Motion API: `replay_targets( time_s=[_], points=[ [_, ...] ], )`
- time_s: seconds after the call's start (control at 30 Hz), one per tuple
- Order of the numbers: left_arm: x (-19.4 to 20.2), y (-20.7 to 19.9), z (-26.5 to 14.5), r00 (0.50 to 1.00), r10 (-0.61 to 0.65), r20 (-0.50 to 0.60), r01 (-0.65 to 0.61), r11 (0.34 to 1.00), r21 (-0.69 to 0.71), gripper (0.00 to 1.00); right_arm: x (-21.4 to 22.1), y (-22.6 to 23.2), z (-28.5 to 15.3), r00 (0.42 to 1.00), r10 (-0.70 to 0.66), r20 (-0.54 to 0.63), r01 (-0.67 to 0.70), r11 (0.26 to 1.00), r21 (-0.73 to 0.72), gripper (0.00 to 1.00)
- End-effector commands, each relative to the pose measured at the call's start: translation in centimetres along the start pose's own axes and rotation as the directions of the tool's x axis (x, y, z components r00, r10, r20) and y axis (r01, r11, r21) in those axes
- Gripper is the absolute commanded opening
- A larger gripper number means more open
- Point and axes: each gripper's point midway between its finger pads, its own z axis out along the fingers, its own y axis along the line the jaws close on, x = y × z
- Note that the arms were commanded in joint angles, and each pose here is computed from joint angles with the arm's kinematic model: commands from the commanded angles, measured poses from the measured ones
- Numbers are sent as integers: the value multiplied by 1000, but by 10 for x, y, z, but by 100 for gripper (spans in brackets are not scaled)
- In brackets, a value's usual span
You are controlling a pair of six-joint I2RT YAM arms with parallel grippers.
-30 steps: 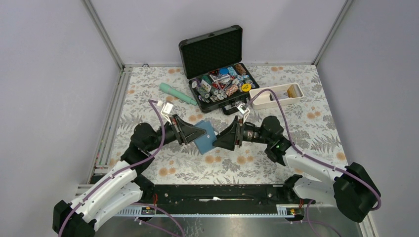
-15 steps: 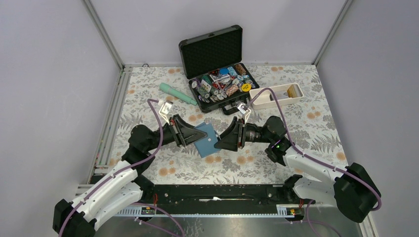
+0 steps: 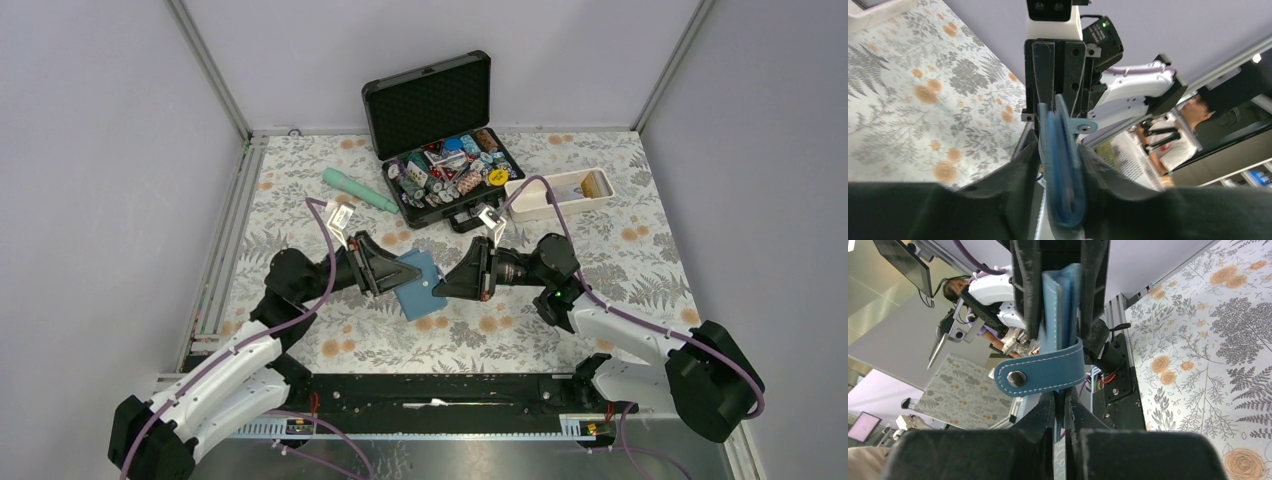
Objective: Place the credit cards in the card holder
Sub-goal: Close the card holder at the center of the board.
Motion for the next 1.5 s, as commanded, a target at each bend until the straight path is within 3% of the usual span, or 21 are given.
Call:
replay_targets(
  time_s=[0.0, 0.07, 0.1, 0.2, 0.27, 0.37, 0.47, 0.63, 0.8, 1.0, 1.23, 1.47],
  points=[
    [-7, -7, 2, 999, 35, 26, -35, 999, 25, 63, -24, 14, 5, 995, -67, 76, 68, 998, -17, 0],
    [-8, 4, 1, 999, 34, 40, -33, 999, -28, 87, -27, 7, 4, 993, -69, 97, 67, 997, 25, 0],
    [-9, 10, 0, 998, 38, 50, -35, 997, -64, 93, -27, 3, 4, 992, -71, 101, 66, 997, 48, 0],
    [-8, 28, -4, 998, 35, 50, -26, 986, -164, 96, -29, -3, 2, 990, -85, 109, 75, 993, 93, 0],
    [-7, 33, -4, 999, 21, 46, -12, 982, -190, 86, -29, -6, 2, 991, -89, 98, 78, 991, 109, 0],
    [-9, 36, -4, 997, 4, 75, 11, 982, -190, 59, -28, -11, 2, 991, -98, 87, 85, 987, 138, 0],
    [-11, 41, -5, 993, -4, 114, 27, 979, -200, 42, -27, -14, 1, 992, -102, 76, 89, 984, 153, 0],
    [-9, 36, -2, 994, -27, 105, 43, 986, -160, 1, -23, -18, -1, 993, -100, 57, 88, 980, 177, 3],
    [-17, 33, -6, 991, 7, 137, 16, 986, -166, 0, -18, -26, -10, 988, -143, 51, 127, 964, 235, 54],
    [-33, 17, -9, 987, 38, 155, -18, 992, -127, 0, -17, -30, -33, 983, -180, 31, 167, 953, 254, 73],
    [-32, -6, -11, 991, 70, 112, -67, 997, -26, 0, -44, -24, -57, 981, -146, 129, 119, 973, 197, 75],
    [-18, -16, -14, 995, 100, 31, -101, 995, 28, 0, -58, -14, -51, 986, -65, 156, 54, 996, 76, 62]
  ],
)
